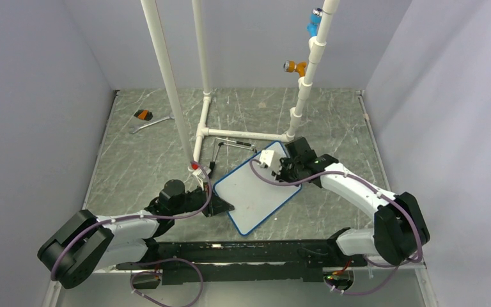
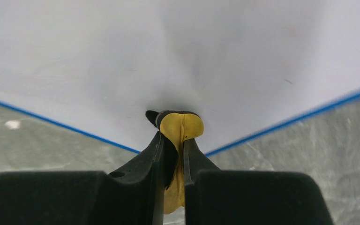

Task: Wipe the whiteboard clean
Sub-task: Erase the whiteboard at the center of the board.

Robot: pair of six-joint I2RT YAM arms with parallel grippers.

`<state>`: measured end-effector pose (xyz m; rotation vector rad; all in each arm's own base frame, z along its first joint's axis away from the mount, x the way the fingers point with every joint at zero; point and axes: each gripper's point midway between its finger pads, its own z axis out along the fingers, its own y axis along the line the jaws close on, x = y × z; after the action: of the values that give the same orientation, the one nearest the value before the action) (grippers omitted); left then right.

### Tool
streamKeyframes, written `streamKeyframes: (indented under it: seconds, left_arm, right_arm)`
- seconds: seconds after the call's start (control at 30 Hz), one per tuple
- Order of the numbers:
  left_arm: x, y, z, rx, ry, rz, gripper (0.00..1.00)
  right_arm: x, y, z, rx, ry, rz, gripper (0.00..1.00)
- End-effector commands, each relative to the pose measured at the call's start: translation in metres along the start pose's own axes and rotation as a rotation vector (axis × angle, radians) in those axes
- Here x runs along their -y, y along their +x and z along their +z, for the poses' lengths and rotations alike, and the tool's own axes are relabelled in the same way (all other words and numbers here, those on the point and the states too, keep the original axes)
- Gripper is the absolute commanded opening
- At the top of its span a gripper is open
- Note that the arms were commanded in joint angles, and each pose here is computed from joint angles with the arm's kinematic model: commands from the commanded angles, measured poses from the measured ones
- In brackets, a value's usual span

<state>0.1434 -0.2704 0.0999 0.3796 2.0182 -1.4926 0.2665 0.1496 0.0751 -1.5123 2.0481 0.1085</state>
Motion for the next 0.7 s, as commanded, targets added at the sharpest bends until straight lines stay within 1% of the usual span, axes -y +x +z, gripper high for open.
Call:
streamKeyframes:
  seconds: [0.0, 0.17, 0.23, 0.27, 0.33, 0.43, 0.53, 0.67]
  left_arm:
    - [0.036, -0.009, -0.001, 0.002, 0.158, 0.135, 0.00]
    - [0.035, -0.009, -0.001, 0.001, 0.156, 0.136, 0.00]
    - [0.035, -0.009, -0.001, 0.000, 0.158, 0.136, 0.00]
    - [0.035, -0.008, -0.001, -0.002, 0.158, 0.136, 0.00]
    - [0.035, -0.009, -0.001, -0.001, 0.158, 0.137, 0.00]
    - [0.035, -0.008, -0.002, -0.003, 0.155, 0.139, 0.00]
    - [0.035, -0.008, -0.001, -0.003, 0.155, 0.142, 0.00]
    - [0.035, -0.008, 0.000, -0.010, 0.159, 0.138, 0.00]
  right_arm:
    - [-0.076, -0.021, 0.004, 0.083, -0.331, -0.142, 0.00]
    - [-0.103, -0.023, 0.006, 0.083, -0.451, -0.174, 0.00]
    - [-0.102, -0.019, 0.010, 0.053, -0.439, -0.168, 0.00]
    - [-0.096, -0.017, 0.013, 0.033, -0.405, -0.157, 0.00]
    - [-0.071, -0.013, 0.022, -0.012, -0.277, -0.120, 0.00]
    - [-0.023, -0.006, 0.025, -0.049, -0.060, -0.009, 0.00]
    - [0.014, -0.006, 0.016, -0.013, 0.116, 0.090, 0.00]
    - [0.040, -0.004, 0.004, 0.027, 0.278, 0.155, 0.00]
